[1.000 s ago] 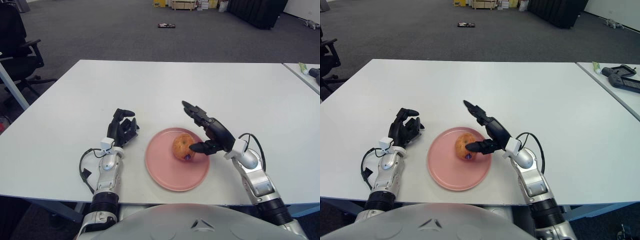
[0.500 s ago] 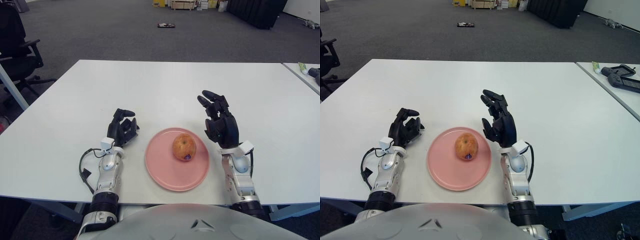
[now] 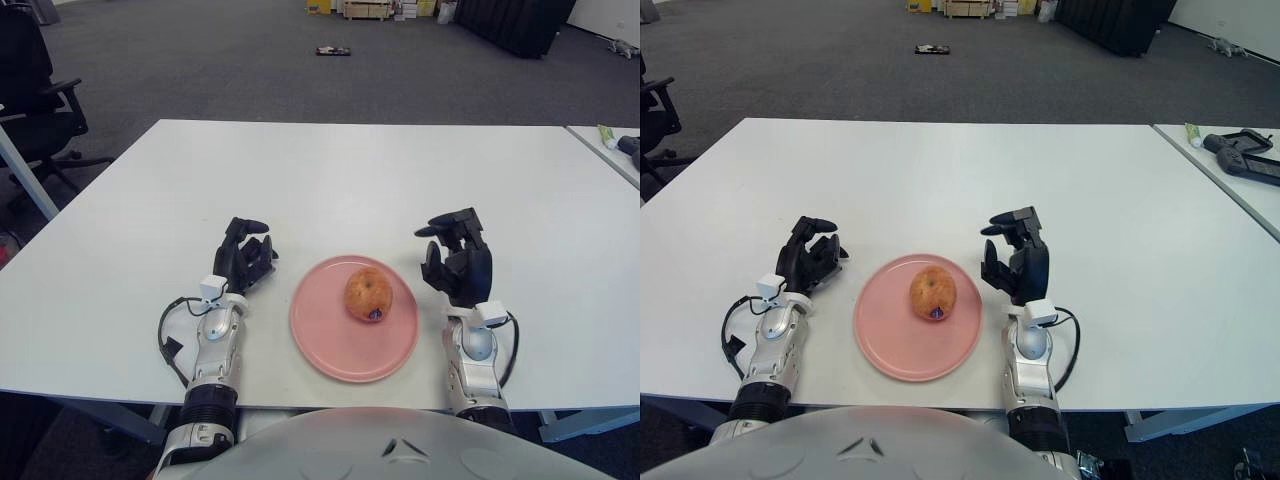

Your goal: Put the apple into the plate.

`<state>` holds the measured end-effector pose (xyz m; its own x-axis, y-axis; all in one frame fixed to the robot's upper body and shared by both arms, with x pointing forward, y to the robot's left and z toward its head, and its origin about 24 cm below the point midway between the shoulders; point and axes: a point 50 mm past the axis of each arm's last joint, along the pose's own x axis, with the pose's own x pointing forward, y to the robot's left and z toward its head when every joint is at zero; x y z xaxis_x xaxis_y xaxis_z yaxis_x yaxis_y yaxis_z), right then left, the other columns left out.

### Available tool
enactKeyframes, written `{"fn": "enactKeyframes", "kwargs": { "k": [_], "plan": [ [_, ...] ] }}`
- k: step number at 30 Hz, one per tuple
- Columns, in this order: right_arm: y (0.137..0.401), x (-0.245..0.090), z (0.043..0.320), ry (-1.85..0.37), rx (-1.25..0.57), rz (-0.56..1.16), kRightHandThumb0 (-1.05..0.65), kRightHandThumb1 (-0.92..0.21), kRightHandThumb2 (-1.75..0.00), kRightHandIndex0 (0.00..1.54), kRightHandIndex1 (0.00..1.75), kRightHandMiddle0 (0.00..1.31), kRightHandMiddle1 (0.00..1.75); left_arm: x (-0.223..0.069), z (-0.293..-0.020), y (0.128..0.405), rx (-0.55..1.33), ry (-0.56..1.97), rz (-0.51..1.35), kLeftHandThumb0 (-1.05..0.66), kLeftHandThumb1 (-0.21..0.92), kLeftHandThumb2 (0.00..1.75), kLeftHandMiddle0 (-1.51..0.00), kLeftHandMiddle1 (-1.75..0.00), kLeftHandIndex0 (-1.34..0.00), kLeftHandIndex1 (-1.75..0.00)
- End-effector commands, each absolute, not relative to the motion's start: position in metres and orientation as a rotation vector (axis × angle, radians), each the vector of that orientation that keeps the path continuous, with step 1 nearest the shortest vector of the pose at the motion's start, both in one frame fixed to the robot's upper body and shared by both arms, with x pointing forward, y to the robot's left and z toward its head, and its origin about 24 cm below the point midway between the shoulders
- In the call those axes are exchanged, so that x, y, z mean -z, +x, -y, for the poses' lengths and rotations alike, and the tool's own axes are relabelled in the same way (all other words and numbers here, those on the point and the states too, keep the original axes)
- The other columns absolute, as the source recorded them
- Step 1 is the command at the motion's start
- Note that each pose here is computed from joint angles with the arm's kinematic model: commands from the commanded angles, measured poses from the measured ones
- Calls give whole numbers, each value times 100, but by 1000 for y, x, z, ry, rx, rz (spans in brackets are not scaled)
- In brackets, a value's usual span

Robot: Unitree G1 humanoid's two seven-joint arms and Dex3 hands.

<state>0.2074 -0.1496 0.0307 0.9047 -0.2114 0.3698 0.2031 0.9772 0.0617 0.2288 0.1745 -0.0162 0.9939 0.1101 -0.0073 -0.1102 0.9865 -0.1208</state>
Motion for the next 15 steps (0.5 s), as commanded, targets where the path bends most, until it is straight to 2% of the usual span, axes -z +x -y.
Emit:
{"fn": "enactKeyframes", "kwargs": {
  "k": [1, 15],
  "plan": [
    [209, -27, 144, 27, 258, 360, -39, -66, -88, 70, 174, 35, 175, 23, -174, 226, -110, -132, -43, -39, 62, 94, -67, -175, -38, -175],
    [208, -12, 150, -11, 309, 293, -39, -66, -88, 80, 175, 36, 175, 23, -174, 225, -115, -133, -50, -39, 65, 90, -61, -175, -36, -175]
  ]
}}
